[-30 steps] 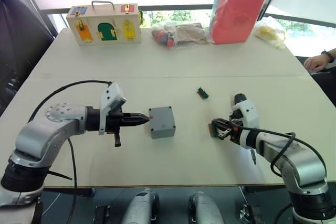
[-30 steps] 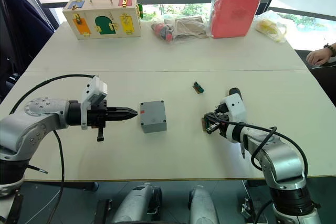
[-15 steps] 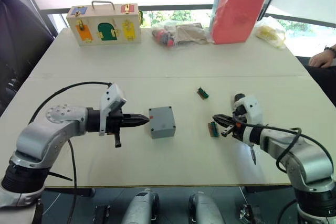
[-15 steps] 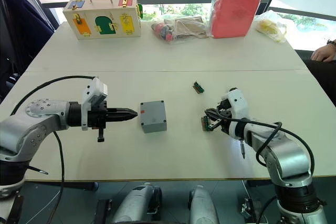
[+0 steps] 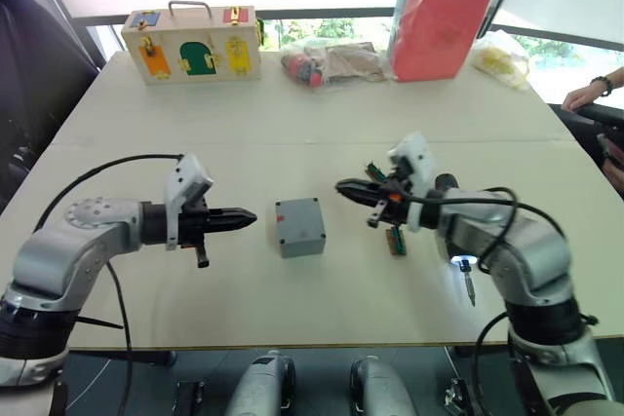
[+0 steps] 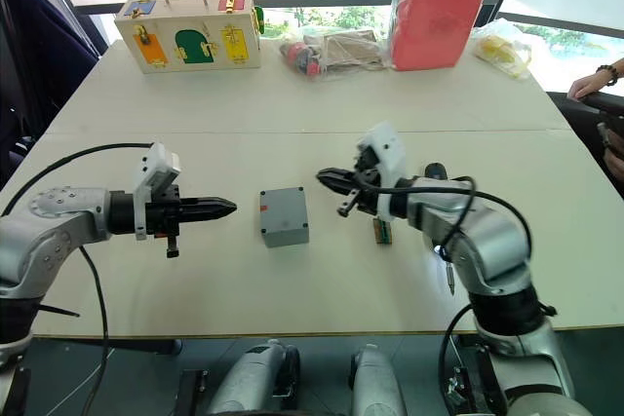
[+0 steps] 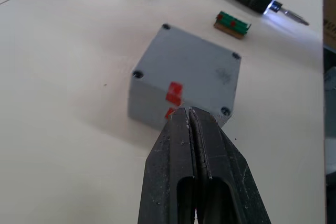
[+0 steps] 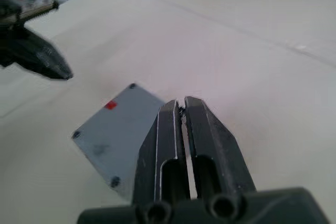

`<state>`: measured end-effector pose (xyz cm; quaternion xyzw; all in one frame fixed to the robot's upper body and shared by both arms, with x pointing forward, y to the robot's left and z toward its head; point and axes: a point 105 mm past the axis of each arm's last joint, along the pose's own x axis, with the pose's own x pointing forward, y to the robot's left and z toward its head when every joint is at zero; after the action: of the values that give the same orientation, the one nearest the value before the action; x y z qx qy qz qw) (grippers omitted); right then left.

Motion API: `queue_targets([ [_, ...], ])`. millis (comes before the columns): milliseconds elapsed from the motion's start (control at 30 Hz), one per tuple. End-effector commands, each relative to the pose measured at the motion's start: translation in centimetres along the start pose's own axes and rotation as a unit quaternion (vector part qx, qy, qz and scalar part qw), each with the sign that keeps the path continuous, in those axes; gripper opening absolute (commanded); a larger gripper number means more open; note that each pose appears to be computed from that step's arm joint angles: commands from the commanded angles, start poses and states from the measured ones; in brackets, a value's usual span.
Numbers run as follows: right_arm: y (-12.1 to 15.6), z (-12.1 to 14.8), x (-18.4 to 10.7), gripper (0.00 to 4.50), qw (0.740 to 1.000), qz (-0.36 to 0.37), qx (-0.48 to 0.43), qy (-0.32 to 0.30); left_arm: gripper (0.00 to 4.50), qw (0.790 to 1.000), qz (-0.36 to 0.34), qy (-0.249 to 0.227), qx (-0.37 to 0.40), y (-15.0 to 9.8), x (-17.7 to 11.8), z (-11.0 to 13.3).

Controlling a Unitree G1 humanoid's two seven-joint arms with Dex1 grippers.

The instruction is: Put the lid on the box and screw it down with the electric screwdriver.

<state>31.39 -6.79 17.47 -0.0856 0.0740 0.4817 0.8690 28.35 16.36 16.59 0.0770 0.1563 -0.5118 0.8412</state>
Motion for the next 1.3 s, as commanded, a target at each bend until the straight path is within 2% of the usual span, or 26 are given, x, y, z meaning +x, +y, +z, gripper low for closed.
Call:
queue_targets([
  [33, 0.3, 0.7, 1.1, 0.08, 0.999, 0.018, -0.03, -0.014, 0.0, 1.0, 0.011, -0.012, 0.018, -0.3, -0.5, 0.7],
  [267, 0.5, 0.7, 2.3, 0.08, 0.999, 0.03, -0.036, -0.02, 0.0, 1.0, 0.017, -0.012, 0.01, -1.0, -0.5, 0.1],
  [600, -0.6, 0.4, 2.9, 0.08, 0.999, 0.012, -0.039, -0.02, 0.0, 1.0, 0.019, -0.009, 0.01, -1.2, -0.4, 0.1],
  [1300, -1.1, -0.1, 2.1, 0.08, 0.999, 0.003, -0.03, -0.009, 0.0, 1.0, 0.018, -0.011, 0.01, -1.1, 0.0, 0.1],
])
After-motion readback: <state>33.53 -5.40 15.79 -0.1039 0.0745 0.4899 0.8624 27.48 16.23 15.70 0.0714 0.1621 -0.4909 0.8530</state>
